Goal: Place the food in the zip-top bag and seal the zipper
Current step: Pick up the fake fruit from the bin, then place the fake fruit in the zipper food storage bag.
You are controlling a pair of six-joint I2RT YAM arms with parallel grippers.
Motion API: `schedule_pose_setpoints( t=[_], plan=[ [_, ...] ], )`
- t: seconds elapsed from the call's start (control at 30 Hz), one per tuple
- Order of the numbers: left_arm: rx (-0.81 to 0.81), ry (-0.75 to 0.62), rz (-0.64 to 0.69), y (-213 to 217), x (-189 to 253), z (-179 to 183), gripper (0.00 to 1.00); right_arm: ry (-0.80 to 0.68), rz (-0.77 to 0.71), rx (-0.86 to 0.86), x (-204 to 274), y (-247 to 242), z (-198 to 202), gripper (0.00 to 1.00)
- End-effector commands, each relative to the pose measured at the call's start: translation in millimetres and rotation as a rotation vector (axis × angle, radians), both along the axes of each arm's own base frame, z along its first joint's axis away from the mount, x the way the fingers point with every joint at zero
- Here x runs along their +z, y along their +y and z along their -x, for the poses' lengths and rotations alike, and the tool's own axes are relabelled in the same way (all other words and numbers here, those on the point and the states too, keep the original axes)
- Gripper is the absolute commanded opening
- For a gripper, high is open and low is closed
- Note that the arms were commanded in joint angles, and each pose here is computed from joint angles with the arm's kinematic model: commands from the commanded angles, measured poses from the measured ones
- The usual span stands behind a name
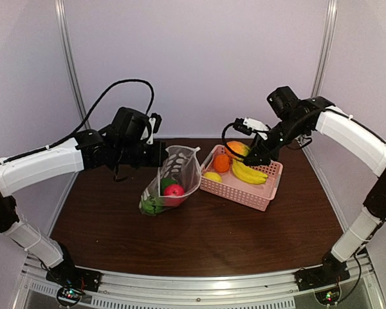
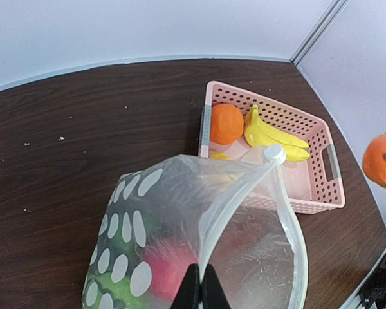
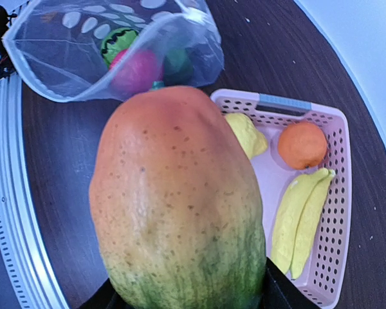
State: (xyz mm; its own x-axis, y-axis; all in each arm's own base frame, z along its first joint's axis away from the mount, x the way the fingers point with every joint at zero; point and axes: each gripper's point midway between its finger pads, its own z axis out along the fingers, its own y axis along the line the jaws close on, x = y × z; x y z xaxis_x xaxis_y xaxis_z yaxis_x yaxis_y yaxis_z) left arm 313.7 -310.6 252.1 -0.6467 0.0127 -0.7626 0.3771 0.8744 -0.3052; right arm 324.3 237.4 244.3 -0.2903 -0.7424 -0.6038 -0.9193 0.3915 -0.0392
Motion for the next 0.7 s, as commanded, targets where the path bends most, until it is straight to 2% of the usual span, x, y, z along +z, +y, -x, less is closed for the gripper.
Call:
schedule_pose_setpoints(
  t=[0.0,0.2,0.4,0.5,0.67],
  plan=[
    [0.002,-0.006,0.051,-8.3,2.3,-7.0,0.00,-0.021,-0.082,0.078,24.4,44.6,26.4,0.33],
    [-0.010,-0.003,0.069,-11.7,5.5,-6.2,0.00,-0.055,-0.143,0.180,46.1,94.9,47.4,0.34],
    [-0.021,-0.002,0.083,-12.7,9.1,-3.6,0.00,-0.067,-0.265,0.212,56.6,133.1,46.8,0.35],
    [-0.021,-0.003,0.087,-12.1,11.5,-2.9,0.00,0.002,-0.353,0.201,55.1,153.7,41.7,0.35],
    [-0.011,-0.007,0.105,-8.0,16.7,0.0,0.00,0.158,-0.417,0.211,41.7,177.6,41.8,0.39]
  ],
)
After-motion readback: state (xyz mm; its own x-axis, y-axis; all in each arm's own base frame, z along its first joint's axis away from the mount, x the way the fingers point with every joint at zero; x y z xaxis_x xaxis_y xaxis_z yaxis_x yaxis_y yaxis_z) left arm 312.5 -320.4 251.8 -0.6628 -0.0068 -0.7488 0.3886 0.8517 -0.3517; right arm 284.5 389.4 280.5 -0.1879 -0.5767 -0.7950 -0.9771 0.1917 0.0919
